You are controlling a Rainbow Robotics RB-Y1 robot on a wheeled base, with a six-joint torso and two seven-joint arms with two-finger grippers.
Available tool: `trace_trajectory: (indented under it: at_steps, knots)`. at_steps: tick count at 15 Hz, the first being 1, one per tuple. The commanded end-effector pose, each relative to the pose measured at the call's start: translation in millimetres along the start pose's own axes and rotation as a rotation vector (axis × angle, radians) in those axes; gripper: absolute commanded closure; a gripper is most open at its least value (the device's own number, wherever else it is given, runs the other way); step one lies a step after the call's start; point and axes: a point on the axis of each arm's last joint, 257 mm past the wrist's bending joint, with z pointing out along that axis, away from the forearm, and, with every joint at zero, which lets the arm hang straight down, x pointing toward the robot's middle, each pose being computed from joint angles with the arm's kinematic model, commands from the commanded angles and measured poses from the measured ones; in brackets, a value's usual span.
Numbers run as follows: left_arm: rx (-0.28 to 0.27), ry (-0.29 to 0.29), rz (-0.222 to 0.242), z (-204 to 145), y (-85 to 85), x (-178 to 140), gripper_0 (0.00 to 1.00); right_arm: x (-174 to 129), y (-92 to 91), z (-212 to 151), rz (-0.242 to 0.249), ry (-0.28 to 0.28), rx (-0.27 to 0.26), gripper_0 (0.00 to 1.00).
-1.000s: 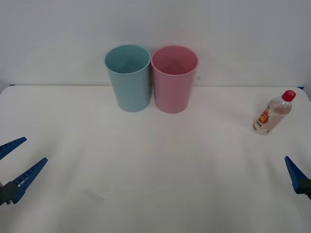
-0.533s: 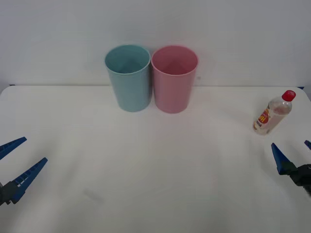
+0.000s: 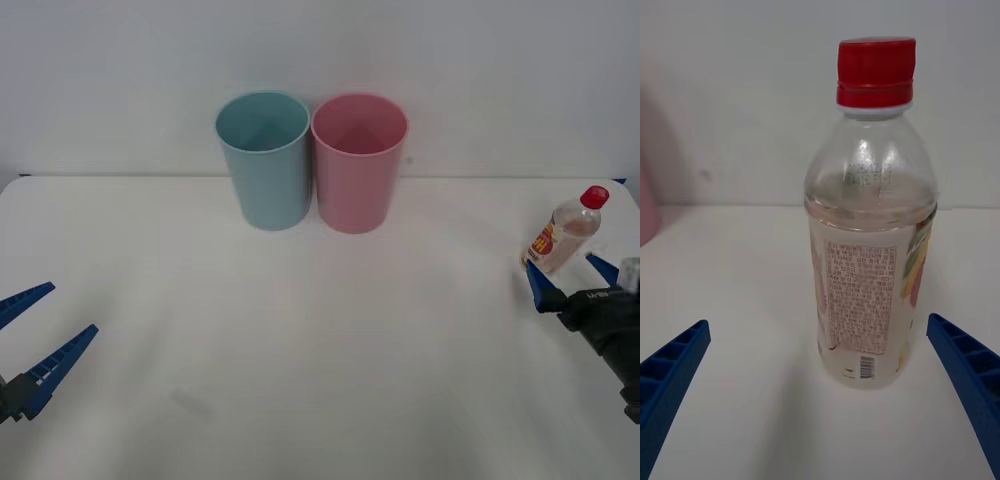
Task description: Grasp the object on the table and drop it into the matching bin: aluminum can to the light blue bin, PET bottle to the pink bin.
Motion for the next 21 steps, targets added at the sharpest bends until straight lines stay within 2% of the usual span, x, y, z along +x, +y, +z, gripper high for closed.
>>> trace_trajectory:
  at_steps: [1,11,17,18,19,21]
  knots:
    - [0.000,0.000,0.000,0,0.0,0,0.00,-1,-4.9,21,0.000,0.007,0.010,0.00]
    - [0.000,0.000,0.000,0,0.0,0,0.00,-6,-15.3,85,0.009,0.034,0.040,0.00]
    - [0.000,0.000,0.000,0,0.0,0,0.00,-6,-13.6,89,-0.006,0.039,0.040,0.00]
    - [0.000,0.000,0.000,0,0.0,0,0.00,-6,-14.7,89,-0.006,0.038,0.043,0.43]
    - [0.000,0.000,0.000,0,0.0,0,0.00,-7,-14.7,89,-0.005,0.037,0.043,0.96]
    - [0.000,0.000,0.000,0,0.0,0,0.00,-7,-14.3,89,-0.003,0.037,0.042,1.00]
